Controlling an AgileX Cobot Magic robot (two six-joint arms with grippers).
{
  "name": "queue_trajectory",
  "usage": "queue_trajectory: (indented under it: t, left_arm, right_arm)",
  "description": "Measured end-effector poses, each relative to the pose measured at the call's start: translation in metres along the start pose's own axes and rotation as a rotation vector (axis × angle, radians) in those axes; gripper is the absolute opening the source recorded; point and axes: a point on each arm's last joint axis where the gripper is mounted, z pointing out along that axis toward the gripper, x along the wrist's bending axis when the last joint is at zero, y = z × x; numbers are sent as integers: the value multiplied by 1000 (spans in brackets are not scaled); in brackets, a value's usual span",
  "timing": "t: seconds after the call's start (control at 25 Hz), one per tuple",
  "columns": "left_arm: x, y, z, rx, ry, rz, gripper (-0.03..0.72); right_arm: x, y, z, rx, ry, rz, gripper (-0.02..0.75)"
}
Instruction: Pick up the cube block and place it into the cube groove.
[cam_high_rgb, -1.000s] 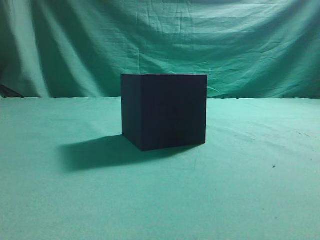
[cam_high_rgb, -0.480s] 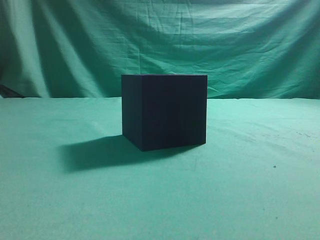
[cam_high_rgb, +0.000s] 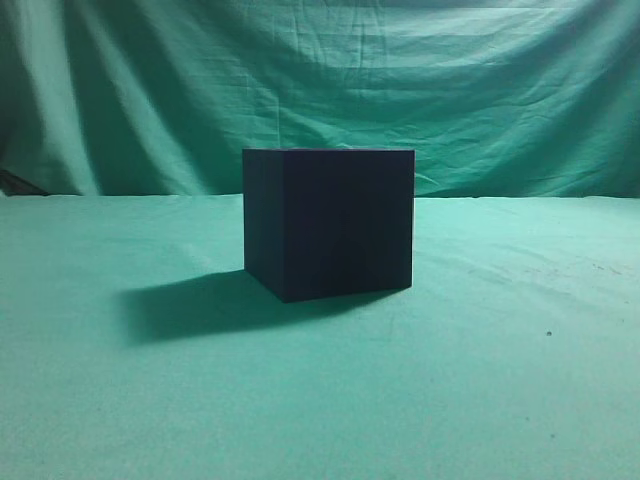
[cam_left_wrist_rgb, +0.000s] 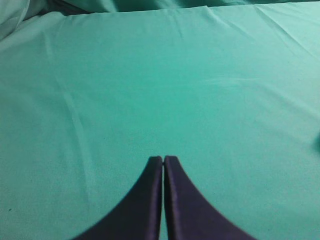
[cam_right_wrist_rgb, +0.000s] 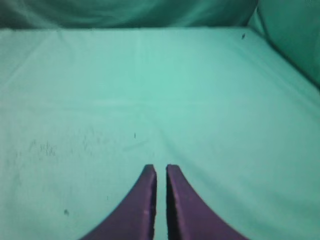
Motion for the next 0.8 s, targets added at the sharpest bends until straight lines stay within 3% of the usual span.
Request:
queue_trajectory:
  t: [0.8]
  left_arm:
    - [0,0,0,0,0,0,0]
  right_arm:
    - [1,-6,3,3,9,20,50]
